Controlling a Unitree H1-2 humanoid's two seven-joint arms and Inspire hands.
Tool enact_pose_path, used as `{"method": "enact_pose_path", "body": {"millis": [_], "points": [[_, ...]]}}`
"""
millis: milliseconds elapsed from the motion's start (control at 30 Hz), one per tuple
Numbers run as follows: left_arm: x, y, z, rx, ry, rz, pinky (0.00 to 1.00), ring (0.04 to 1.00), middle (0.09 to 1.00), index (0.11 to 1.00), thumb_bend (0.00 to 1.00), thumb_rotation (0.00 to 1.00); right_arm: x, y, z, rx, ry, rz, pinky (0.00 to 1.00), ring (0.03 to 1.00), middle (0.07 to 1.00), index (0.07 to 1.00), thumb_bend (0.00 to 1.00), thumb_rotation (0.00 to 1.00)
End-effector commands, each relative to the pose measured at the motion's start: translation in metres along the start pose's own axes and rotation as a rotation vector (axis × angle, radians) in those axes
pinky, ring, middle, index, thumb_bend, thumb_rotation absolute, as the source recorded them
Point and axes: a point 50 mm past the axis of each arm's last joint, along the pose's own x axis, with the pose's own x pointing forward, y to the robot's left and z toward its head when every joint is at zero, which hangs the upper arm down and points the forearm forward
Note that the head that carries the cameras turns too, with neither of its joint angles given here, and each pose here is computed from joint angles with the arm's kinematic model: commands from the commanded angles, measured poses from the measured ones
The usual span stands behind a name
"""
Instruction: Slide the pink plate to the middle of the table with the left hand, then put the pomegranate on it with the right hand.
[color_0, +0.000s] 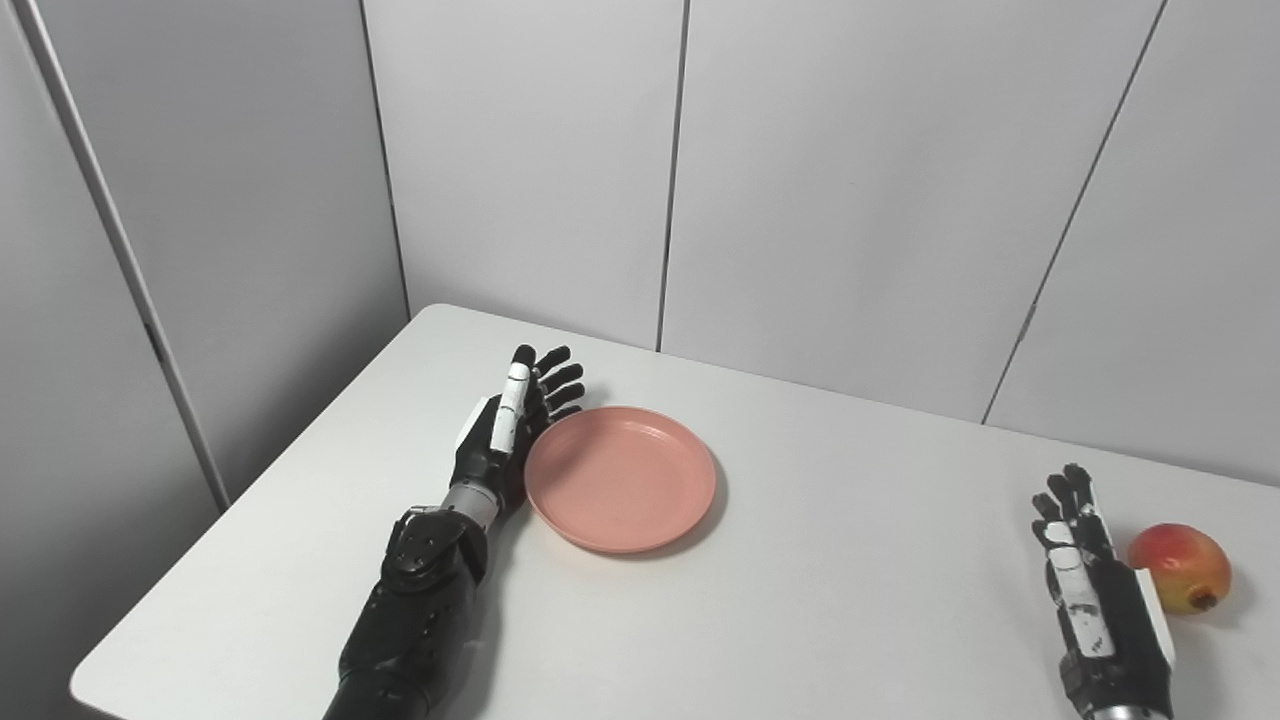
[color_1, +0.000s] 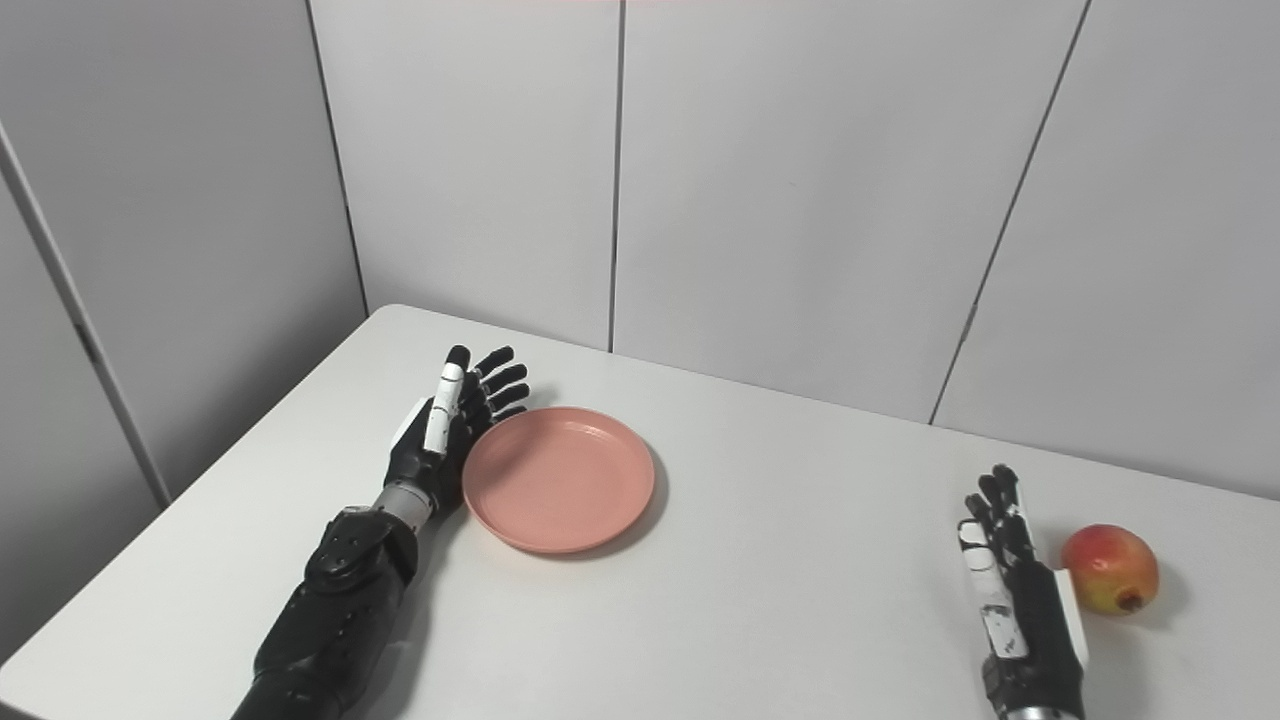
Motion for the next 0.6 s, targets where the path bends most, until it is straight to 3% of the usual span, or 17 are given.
{"method": "enact_pose_path", "body": {"millis": [0, 300, 567], "points": [[0.011, -0.014, 0.020, 0.015, -0.065, -0.044, 0.86, 0.877, 0.872, 0.856, 0.75, 1.00, 0.006, -0.001, 0.011, -0.003, -0.044, -0.008, 1.00, 0.974, 0.984, 1.000, 0.53, 0.81], [0.005, -0.036, 0.014, 0.012, -0.046, -0.100, 0.86, 0.870, 0.858, 0.851, 0.77, 1.00, 0.005, 0.001, 0.010, 0.003, -0.046, -0.007, 1.00, 0.970, 0.983, 1.000, 0.52, 0.81], [-0.004, -0.052, 0.011, -0.001, -0.048, -0.121, 0.87, 0.869, 0.858, 0.852, 0.72, 1.00, 0.007, 0.009, 0.007, 0.004, -0.035, -0.005, 0.99, 0.968, 0.977, 0.998, 0.54, 0.80]]}}
